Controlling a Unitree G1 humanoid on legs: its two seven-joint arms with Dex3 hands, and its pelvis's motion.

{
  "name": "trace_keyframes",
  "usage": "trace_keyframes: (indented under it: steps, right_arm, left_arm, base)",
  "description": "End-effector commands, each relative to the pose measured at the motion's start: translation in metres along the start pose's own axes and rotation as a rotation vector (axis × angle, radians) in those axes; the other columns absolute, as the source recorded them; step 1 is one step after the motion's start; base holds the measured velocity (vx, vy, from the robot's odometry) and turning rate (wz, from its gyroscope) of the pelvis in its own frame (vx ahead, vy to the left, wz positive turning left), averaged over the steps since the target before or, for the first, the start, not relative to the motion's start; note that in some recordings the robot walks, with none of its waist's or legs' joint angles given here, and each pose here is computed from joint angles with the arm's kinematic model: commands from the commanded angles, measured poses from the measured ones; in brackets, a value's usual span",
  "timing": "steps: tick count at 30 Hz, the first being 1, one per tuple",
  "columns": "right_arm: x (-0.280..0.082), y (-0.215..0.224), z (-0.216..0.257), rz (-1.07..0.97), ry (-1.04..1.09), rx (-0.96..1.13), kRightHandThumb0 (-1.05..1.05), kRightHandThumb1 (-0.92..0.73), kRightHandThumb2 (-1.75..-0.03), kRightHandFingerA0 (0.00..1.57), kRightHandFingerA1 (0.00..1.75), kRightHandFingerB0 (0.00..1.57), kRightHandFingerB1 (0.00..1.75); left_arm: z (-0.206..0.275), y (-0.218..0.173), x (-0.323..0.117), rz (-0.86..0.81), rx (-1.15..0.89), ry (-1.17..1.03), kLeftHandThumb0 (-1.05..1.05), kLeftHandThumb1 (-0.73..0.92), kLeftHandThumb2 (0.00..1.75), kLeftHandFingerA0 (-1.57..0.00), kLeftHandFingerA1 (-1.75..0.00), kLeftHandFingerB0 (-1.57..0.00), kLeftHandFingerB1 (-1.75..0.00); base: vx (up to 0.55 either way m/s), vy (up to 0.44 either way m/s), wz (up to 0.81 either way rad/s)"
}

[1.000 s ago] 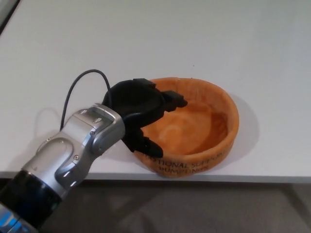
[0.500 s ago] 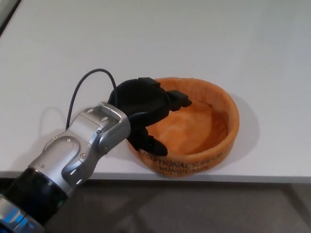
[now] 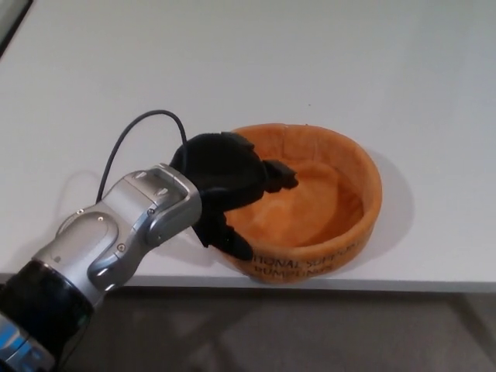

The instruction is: A soft plate is kept in the center of the table close to the robot and the robot uses its left hand to pick up the plate, turns it upside down and places it back on the table

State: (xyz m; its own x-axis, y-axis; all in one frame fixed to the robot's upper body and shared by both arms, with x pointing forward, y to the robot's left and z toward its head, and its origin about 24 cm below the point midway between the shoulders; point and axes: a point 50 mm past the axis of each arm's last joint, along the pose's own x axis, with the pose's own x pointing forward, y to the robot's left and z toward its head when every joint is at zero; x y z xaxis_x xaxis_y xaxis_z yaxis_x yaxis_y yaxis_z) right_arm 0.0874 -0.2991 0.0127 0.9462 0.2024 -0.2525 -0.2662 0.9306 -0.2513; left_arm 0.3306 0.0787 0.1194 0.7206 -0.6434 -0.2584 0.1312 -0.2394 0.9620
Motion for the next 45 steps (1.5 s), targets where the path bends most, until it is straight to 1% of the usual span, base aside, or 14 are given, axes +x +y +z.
trace_keyframes:
  steps: [1, 19, 20, 22, 25, 27, 28, 29, 32, 33, 34, 35, 39, 45]
  right_arm:
    - [0.000, -0.006, 0.000, -0.019, 0.014, -0.005, -0.72, -0.92, -0.74, 0.21, 0.36, 0.07, 0.21]
    - [0.002, -0.008, 0.003, -0.016, 0.019, -0.020, -0.73, -0.92, -0.74, 0.21, 0.37, 0.07, 0.21]
    - [0.003, -0.008, 0.003, -0.016, 0.018, -0.016, -0.72, -0.92, -0.74, 0.21, 0.37, 0.07, 0.21]
    - [0.003, -0.008, 0.003, -0.014, 0.020, -0.012, -0.73, -0.92, -0.73, 0.21, 0.36, 0.07, 0.21]
    - [0.002, -0.008, 0.002, -0.018, 0.020, -0.008, -0.72, -0.92, -0.72, 0.22, 0.36, 0.08, 0.21]
    - [0.001, -0.009, 0.000, -0.022, 0.023, -0.009, -0.74, -0.92, -0.72, 0.22, 0.36, 0.07, 0.21]
    - [0.000, -0.009, 0.000, -0.021, 0.023, -0.018, -0.74, -0.92, -0.73, 0.22, 0.36, 0.07, 0.21]
    - [0.000, -0.009, 0.000, -0.020, 0.023, -0.017, -0.74, -0.92, -0.73, 0.22, 0.36, 0.07, 0.21]
    - [0.001, -0.009, -0.001, -0.016, 0.023, -0.010, -0.73, -0.92, -0.72, 0.22, 0.37, 0.08, 0.21]
    - [0.001, -0.008, 0.000, -0.015, 0.019, -0.013, -0.73, -0.92, -0.73, 0.22, 0.38, 0.07, 0.21]
    - [0.001, -0.008, 0.000, -0.015, 0.017, -0.015, -0.73, -0.92, -0.73, 0.22, 0.38, 0.07, 0.21]
    - [0.000, -0.008, 0.001, -0.014, 0.016, -0.017, -0.73, -0.92, -0.73, 0.22, 0.38, 0.08, 0.22]
    - [0.000, -0.007, 0.001, -0.017, 0.024, -0.013, -0.75, -0.92, -0.73, 0.23, 0.39, 0.08, 0.22]
    - [-0.001, -0.006, 0.000, -0.011, 0.029, -0.014, -0.76, -0.91, -0.75, 0.23, 0.38, 0.07, 0.22]
  left_arm:
    - [0.005, -0.007, -0.002, -0.065, 0.040, -0.039, -0.94, 0.67, 0.61, -0.28, -0.37, -0.27, -0.29]
    - [0.020, -0.036, 0.007, -0.078, 0.022, -0.063, -0.89, 0.66, 0.61, -0.36, -0.40, -0.29, -0.30]
    - [0.020, -0.037, 0.007, -0.075, 0.027, -0.059, -0.88, 0.53, 0.93, -0.32, -0.49, -0.23, -0.42]
    - [0.020, -0.039, 0.009, -0.071, 0.030, -0.047, -0.88, 0.55, 0.95, -0.30, -0.48, -0.19, -0.41]
    - [0.021, -0.040, 0.011, -0.062, 0.034, -0.046, -0.93, 0.57, 0.75, -0.38, -0.44, -0.26, -0.35]
    - [0.022, -0.039, 0.011, -0.016, 0.038, -0.055, -0.85, 0.70, 0.62, -0.61, -0.56, -0.37, -0.32]
    - [0.022, -0.038, 0.011, -0.010, 0.034, -0.054, -0.88, 0.59, 0.99, -0.61, -0.73, -0.35, -0.46]
    - [0.021, -0.038, 0.011, -0.007, 0.026, -0.052, -0.82, 0.70, 0.61, -0.88, -1.57, -0.44, -0.35]
    - [0.021, -0.037, 0.011, 0.013, 0.008, -0.044, -0.81, 0.68, 0.61, -1.00, -1.65, -0.52, -0.38]
    - [0.020, -0.036, 0.010, 0.034, 0.014, -0.041, -0.76, 0.64, 0.59, -1.02, -1.62, -0.86, -0.61]
    - [0.019, -0.036, 0.010, 0.043, 0.018, -0.039, -0.76, 0.64, 0.59, -1.02, -1.62, -0.86, -0.61]
    - [0.017, -0.035, 0.010, 0.057, 0.061, -0.040, -0.67, 0.58, 0.64, -0.92, -1.66, -0.88, -1.34]
    - [0.013, -0.030, 0.010, 0.085, 0.095, -0.042, -0.60, 0.60, 0.61, -0.94, -1.75, -0.86, -1.62]
    - [0.012, -0.030, 0.009, 0.120, 0.169, -0.046, -0.56, 0.58, 0.65, -0.97, -1.75, -0.80, -1.67]
  base:
    - [0.00, 0.000, 0.00]
    - [0.00, 0.000, 0.00]
    - [0.00, 0.000, 0.00]
    - [0.00, 0.000, 0.00]
    - [0.00, 0.000, 0.00]
    - [0.00, 0.000, 0.00]
    - [0.00, 0.000, 0.00]
    - [0.00, 0.000, 0.00]
    - [0.00, 0.000, 0.00]
    - [0.00, 0.000, 0.00]
    - [0.00, 0.000, 0.00]
    - [0.00, 0.000, 0.00]
    - [0.00, 0.000, 0.00]
    - [0.00, 0.000, 0.00]
